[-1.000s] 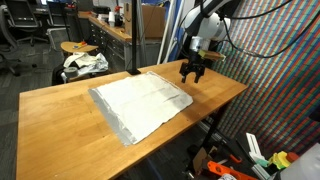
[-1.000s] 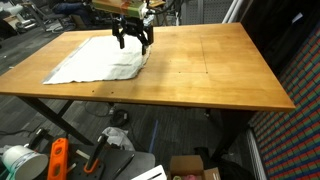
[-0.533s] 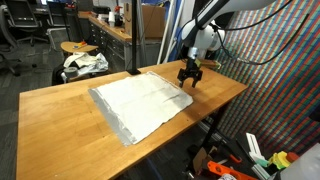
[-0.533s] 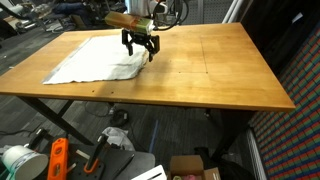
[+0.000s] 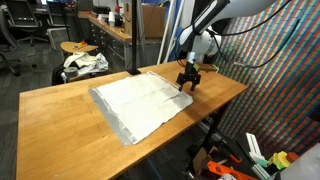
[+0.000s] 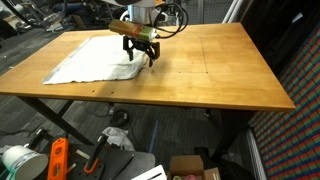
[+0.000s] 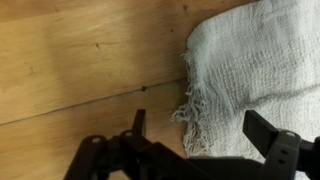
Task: Fold the white towel from right to left
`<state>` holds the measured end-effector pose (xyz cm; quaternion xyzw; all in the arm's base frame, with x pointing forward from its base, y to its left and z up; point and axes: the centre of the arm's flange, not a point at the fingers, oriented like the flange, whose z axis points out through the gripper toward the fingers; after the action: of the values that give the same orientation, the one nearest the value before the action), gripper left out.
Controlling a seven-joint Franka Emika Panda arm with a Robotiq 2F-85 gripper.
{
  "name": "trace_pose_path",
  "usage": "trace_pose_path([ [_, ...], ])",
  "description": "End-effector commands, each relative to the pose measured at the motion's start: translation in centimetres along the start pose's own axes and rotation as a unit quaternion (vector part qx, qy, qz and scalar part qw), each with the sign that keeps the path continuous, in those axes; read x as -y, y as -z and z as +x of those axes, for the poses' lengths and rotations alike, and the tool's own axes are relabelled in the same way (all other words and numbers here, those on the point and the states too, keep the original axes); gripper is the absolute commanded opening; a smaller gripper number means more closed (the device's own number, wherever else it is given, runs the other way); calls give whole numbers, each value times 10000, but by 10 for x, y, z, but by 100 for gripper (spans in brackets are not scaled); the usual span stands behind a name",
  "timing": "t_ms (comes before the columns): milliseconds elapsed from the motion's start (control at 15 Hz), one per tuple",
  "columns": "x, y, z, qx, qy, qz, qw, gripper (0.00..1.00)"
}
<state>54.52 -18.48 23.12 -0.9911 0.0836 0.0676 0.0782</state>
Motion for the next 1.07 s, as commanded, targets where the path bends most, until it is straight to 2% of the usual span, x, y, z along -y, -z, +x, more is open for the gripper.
trace_pose_path([
  [0, -1, 1, 5, 189, 257, 247, 9992, 100],
  [400, 2, -14, -4, 689, 433, 669, 9944, 100],
  [800, 7, -22, -5, 443, 246, 824, 9953, 100],
  [1000, 9, -22, -8, 477, 305, 843, 9948, 100],
])
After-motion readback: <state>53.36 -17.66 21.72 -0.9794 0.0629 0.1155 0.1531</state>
